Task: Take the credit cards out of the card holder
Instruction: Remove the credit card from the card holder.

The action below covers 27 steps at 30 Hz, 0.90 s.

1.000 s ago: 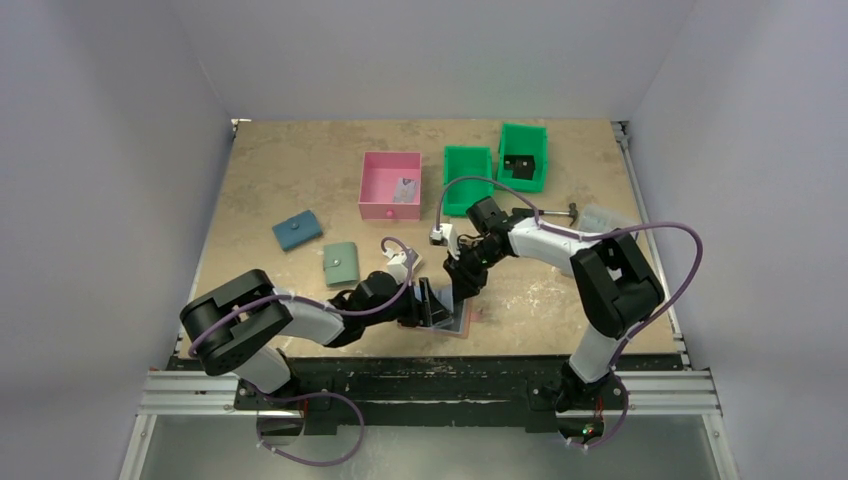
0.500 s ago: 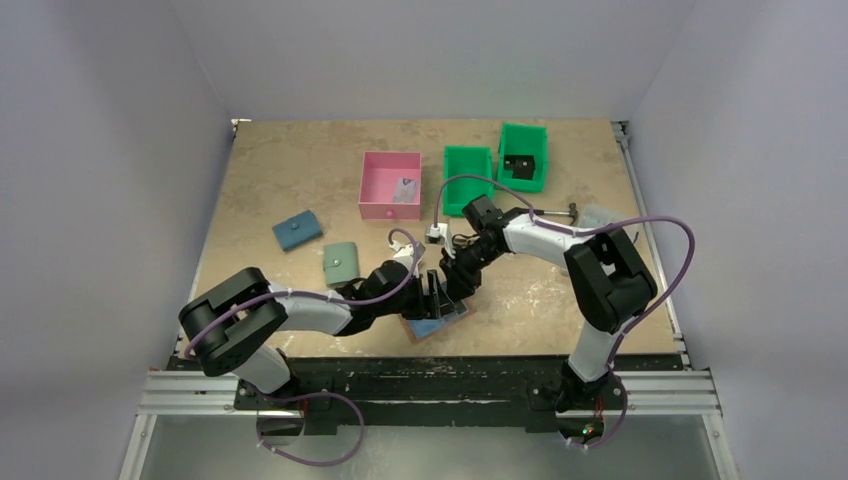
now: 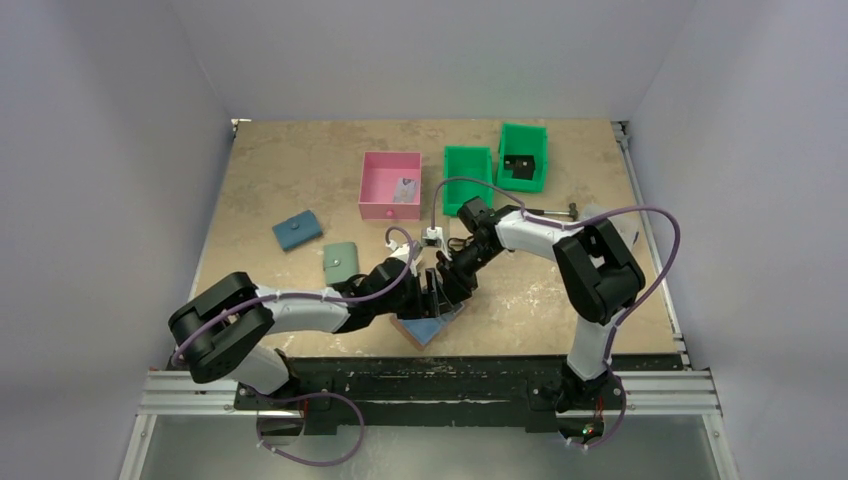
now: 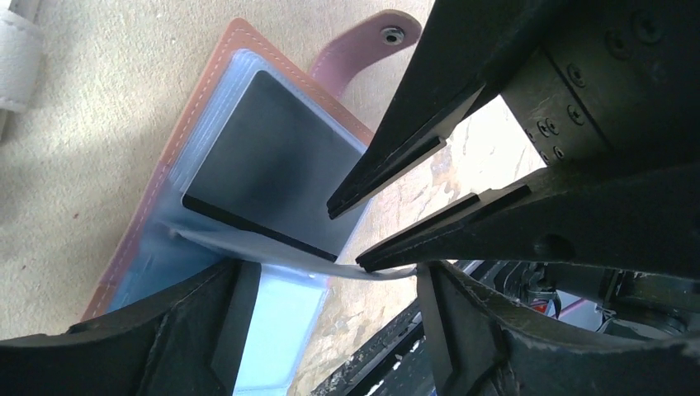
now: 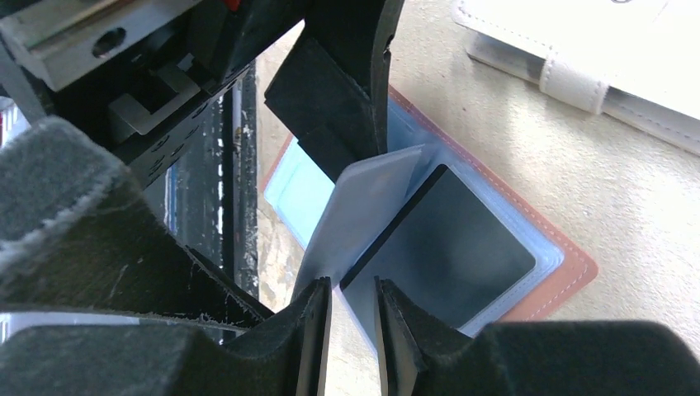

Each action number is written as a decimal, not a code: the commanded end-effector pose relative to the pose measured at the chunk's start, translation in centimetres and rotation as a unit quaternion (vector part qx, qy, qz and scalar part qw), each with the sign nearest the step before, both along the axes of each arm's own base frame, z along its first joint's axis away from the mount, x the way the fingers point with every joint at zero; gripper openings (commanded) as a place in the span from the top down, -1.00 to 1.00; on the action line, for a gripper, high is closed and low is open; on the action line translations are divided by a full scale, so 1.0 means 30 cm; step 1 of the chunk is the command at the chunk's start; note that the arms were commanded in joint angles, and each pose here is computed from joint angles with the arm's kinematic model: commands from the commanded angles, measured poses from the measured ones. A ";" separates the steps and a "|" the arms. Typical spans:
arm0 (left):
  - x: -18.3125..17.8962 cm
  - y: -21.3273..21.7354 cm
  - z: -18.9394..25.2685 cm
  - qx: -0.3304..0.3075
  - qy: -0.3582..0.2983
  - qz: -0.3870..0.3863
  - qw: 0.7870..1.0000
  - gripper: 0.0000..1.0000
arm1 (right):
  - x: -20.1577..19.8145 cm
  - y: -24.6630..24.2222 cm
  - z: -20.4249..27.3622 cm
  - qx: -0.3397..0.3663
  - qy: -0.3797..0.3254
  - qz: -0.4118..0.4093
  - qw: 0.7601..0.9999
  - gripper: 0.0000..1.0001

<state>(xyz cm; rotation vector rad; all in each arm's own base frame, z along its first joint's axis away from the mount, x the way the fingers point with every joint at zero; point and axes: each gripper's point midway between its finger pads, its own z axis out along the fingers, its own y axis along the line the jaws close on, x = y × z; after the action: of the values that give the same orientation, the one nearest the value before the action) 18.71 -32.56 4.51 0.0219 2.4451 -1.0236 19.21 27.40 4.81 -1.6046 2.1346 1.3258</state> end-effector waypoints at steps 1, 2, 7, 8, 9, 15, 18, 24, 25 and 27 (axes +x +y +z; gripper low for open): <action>0.061 0.007 0.057 -0.016 -0.032 0.040 0.999 -0.48 | -0.096 0.049 0.082 0.050 0.056 0.039 0.996 0.32; 0.059 0.009 0.060 -0.019 -0.032 0.043 0.998 -0.48 | -0.099 0.051 0.082 0.051 0.057 0.040 0.996 0.32; 0.056 0.017 0.075 -0.037 -0.027 0.058 0.997 -0.51 | -0.103 0.052 0.084 0.053 0.063 0.040 0.996 0.32; 0.056 0.019 0.072 -0.038 -0.024 0.062 0.997 -0.51 | -0.104 0.052 0.085 0.053 0.064 0.040 0.996 0.32; 0.056 0.022 0.067 -0.038 -0.021 0.066 0.997 -0.51 | -0.106 0.052 0.084 0.053 0.065 0.041 0.996 0.32; 0.057 0.052 0.027 -0.031 0.000 0.100 0.995 -0.43 | -0.113 0.051 0.080 0.054 0.075 0.043 0.995 0.32; 0.053 0.075 0.015 -0.025 0.003 0.112 0.993 -0.34 | -0.101 0.050 0.070 0.044 0.067 0.036 0.996 0.32; 0.037 0.126 -0.004 -0.007 0.005 0.125 0.992 -0.19 | -0.058 0.042 0.065 0.025 0.025 0.022 0.999 0.31; 0.035 0.133 -0.005 -0.004 0.004 0.126 0.992 -0.17 | -0.052 0.039 0.066 0.023 0.018 0.021 0.999 0.30; 0.028 0.147 -0.011 0.003 0.003 0.125 0.992 0.00 | -0.041 0.034 0.073 0.022 0.004 0.018 1.000 0.29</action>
<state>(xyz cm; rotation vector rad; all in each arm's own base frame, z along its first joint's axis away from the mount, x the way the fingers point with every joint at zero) 17.98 -30.64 5.04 -0.1926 2.4207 -1.0500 18.58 28.55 4.91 -1.6401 2.0724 1.3901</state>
